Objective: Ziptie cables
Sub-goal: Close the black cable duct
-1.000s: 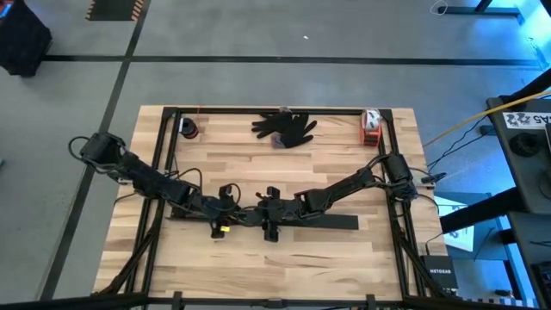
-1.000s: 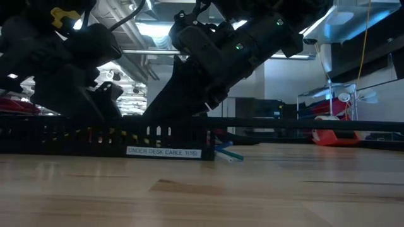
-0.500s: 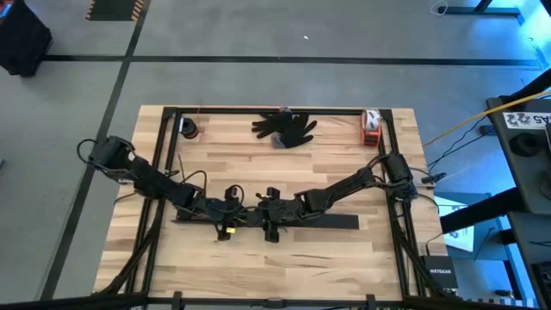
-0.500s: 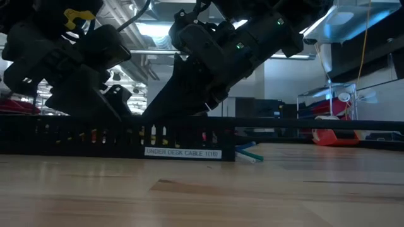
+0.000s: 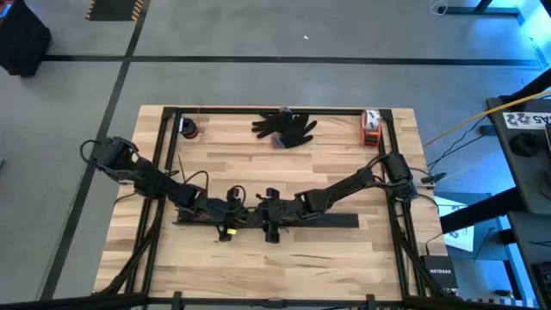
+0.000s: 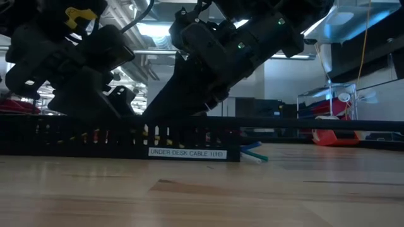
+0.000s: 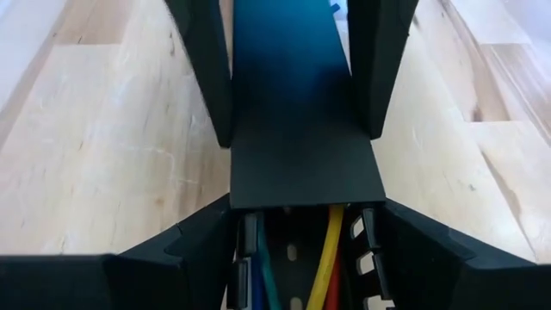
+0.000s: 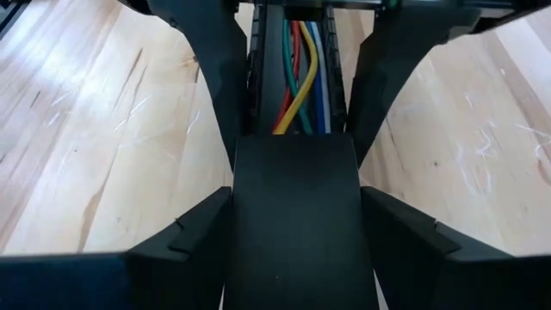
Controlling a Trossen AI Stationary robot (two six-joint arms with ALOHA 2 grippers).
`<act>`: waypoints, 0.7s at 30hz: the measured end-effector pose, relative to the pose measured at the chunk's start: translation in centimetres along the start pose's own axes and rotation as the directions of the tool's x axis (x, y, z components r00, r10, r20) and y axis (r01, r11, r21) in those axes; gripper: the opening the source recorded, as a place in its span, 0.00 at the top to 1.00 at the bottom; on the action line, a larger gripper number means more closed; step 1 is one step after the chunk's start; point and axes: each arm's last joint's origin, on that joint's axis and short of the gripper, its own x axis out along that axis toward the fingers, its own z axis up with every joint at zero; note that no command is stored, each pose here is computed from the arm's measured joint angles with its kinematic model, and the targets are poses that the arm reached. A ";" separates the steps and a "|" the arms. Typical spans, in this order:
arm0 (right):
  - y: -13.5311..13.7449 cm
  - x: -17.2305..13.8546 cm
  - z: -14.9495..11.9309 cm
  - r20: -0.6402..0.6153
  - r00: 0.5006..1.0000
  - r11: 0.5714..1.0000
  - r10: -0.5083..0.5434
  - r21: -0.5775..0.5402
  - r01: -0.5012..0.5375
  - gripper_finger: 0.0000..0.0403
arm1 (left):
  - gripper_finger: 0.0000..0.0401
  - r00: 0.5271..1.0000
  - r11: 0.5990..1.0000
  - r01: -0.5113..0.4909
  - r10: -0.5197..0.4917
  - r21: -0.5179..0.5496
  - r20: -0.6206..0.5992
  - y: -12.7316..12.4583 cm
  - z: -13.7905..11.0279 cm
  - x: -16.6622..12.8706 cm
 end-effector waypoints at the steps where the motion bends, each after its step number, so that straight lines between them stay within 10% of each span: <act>1: 0.0 0.0 0.0 0.001 1.000 1.000 0.000 -0.004 0.000 0.46 | 0.41 1.000 1.000 0.000 0.000 0.005 0.001 0.0 0.0 0.0; 21: -0.1 0.0 -0.1 -0.020 1.000 1.000 0.007 -0.008 -0.008 0.46 | 0.41 1.000 0.997 -0.001 0.001 -0.075 0.001 0.0 0.2 0.0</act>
